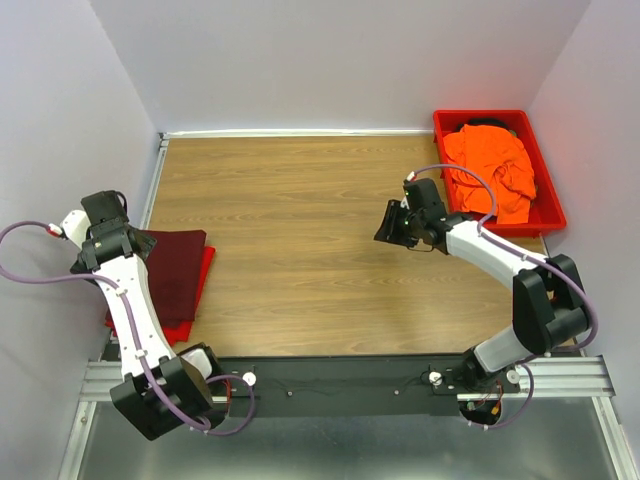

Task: Fold and stack the t-shirts
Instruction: Reset both grippers

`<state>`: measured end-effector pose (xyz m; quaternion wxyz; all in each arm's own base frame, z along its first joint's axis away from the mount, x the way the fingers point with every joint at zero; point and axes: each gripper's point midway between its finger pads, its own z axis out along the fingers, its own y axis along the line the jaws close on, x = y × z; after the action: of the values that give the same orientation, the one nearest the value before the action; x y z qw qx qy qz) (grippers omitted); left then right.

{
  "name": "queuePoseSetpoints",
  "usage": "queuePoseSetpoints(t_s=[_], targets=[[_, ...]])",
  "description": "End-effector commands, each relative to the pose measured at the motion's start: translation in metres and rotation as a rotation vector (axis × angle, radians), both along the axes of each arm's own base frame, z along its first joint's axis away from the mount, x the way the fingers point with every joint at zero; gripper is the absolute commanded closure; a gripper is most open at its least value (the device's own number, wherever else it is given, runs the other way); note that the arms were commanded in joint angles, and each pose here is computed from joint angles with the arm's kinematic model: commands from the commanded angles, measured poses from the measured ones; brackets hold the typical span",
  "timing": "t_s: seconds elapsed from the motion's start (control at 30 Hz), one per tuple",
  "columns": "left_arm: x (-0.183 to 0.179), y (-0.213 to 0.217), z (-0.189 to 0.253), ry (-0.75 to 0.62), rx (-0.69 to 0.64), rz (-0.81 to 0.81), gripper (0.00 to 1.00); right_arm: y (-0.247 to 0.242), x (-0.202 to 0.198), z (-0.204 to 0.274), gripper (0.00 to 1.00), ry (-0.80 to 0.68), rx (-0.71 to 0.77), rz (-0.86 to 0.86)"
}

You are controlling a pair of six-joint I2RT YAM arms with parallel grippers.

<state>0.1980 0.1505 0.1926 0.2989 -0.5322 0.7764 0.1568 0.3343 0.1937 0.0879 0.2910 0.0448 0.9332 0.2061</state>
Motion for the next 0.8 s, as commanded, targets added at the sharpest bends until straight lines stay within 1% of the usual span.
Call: queuePoseSetpoints(t_s=[0.0,0.1,0.23,0.27,0.33,0.37,0.43,0.47,0.5,0.6,0.63,0.73,0.77], targets=[[0.013,-0.001,0.006,-0.045,0.003,-0.054,0.07,0.0,-0.002,0.007,0.5,-0.02,0.016,0.005],[0.024,-0.008,0.006,-0.079,-0.003,-0.1,0.08,-0.001,-0.002,0.007,0.5,-0.023,0.015,0.003],[0.053,-0.034,0.016,-0.146,-0.002,-0.185,0.07,-0.001,0.0,0.01,0.5,-0.035,0.013,-0.002],[0.066,-0.053,0.016,-0.149,-0.011,-0.243,0.07,-0.002,0.0,0.011,0.5,-0.036,0.009,-0.006],[0.084,-0.078,0.018,-0.184,-0.035,-0.285,0.07,-0.004,0.002,0.011,0.5,-0.044,0.0,-0.014],[0.095,-0.104,0.015,-0.186,-0.054,-0.361,0.07,-0.005,0.003,0.014,0.49,-0.053,-0.001,-0.018],[0.113,-0.13,0.019,-0.228,-0.079,-0.416,0.07,-0.007,0.005,0.019,0.49,-0.07,-0.006,-0.03],[0.122,-0.159,0.018,-0.23,-0.091,-0.5,0.07,-0.008,0.007,0.025,0.49,-0.09,-0.005,-0.036],[0.133,-0.173,0.023,-0.266,-0.09,-0.537,0.07,-0.009,0.008,0.029,0.49,-0.102,-0.005,-0.041],[0.152,-0.22,0.03,-0.318,-0.101,-0.654,0.07,-0.013,0.011,0.041,0.48,-0.139,-0.01,-0.061],[0.157,-0.254,0.037,-0.361,-0.111,-0.739,0.07,-0.013,0.011,0.05,0.48,-0.163,-0.001,-0.062],[0.169,-0.303,0.037,-0.376,-0.112,-0.856,0.06,-0.023,0.017,0.067,0.47,-0.224,-0.024,-0.106],[0.166,-0.327,0.038,-0.383,-0.115,-0.927,0.05,-0.027,0.02,0.071,0.47,-0.241,-0.035,-0.128]])
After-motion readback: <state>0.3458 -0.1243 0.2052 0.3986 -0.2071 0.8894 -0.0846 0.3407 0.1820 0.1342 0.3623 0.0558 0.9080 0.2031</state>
